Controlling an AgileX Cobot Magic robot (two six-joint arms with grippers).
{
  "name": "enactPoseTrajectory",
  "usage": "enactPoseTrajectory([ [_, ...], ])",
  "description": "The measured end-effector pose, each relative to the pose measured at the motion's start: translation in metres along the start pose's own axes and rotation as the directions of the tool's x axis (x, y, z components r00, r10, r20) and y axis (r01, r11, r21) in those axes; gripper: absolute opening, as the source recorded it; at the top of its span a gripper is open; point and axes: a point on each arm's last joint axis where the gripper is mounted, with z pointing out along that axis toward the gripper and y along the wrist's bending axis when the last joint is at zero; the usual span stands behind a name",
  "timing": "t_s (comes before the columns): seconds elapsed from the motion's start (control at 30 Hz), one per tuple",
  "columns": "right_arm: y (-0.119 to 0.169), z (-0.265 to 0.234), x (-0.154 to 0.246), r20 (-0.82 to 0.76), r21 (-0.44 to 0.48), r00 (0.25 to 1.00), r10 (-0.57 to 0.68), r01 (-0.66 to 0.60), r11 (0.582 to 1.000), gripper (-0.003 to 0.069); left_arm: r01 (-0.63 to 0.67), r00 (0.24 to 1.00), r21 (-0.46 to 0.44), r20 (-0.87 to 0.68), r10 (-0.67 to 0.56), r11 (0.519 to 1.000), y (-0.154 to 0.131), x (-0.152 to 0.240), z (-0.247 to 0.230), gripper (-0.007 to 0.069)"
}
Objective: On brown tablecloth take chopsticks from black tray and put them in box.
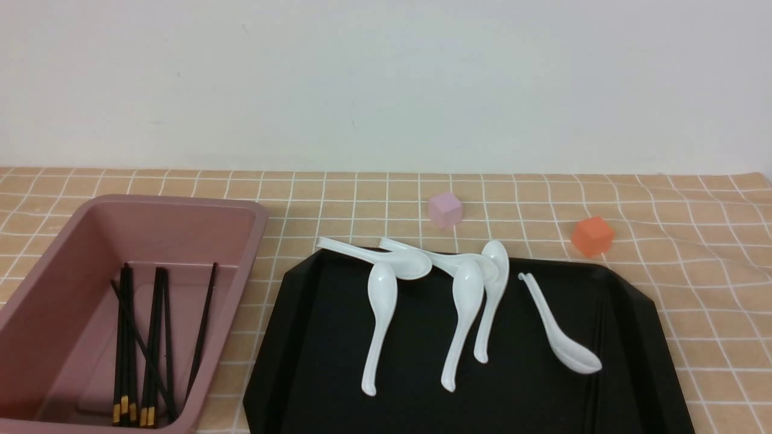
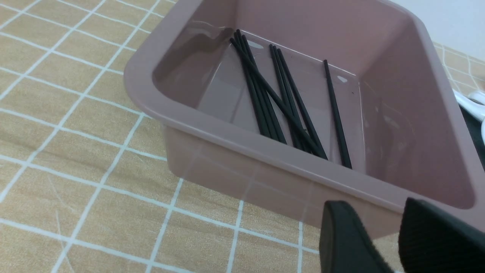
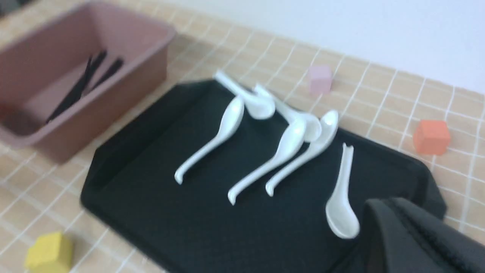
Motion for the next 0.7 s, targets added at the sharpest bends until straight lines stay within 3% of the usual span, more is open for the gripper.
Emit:
enactPoseTrajectory([
  [0.2, -0.011, 0.025, 0.059, 0.072, 0.042, 0.997, 0.035, -0.038, 0.998, -0.0005, 0.000, 1.000, 0.000, 0.000, 0.000, 1.000, 0.000, 0.000, 0.000, 0.0238],
  [0.7, -0.016, 0.038, 0.105, -0.058, 0.059, 0.997, 0.053, -0.050, 0.997, 0.0005, 0.000, 1.000, 0.000, 0.000, 0.000, 1.000, 0.000, 0.000, 0.000, 0.0238],
])
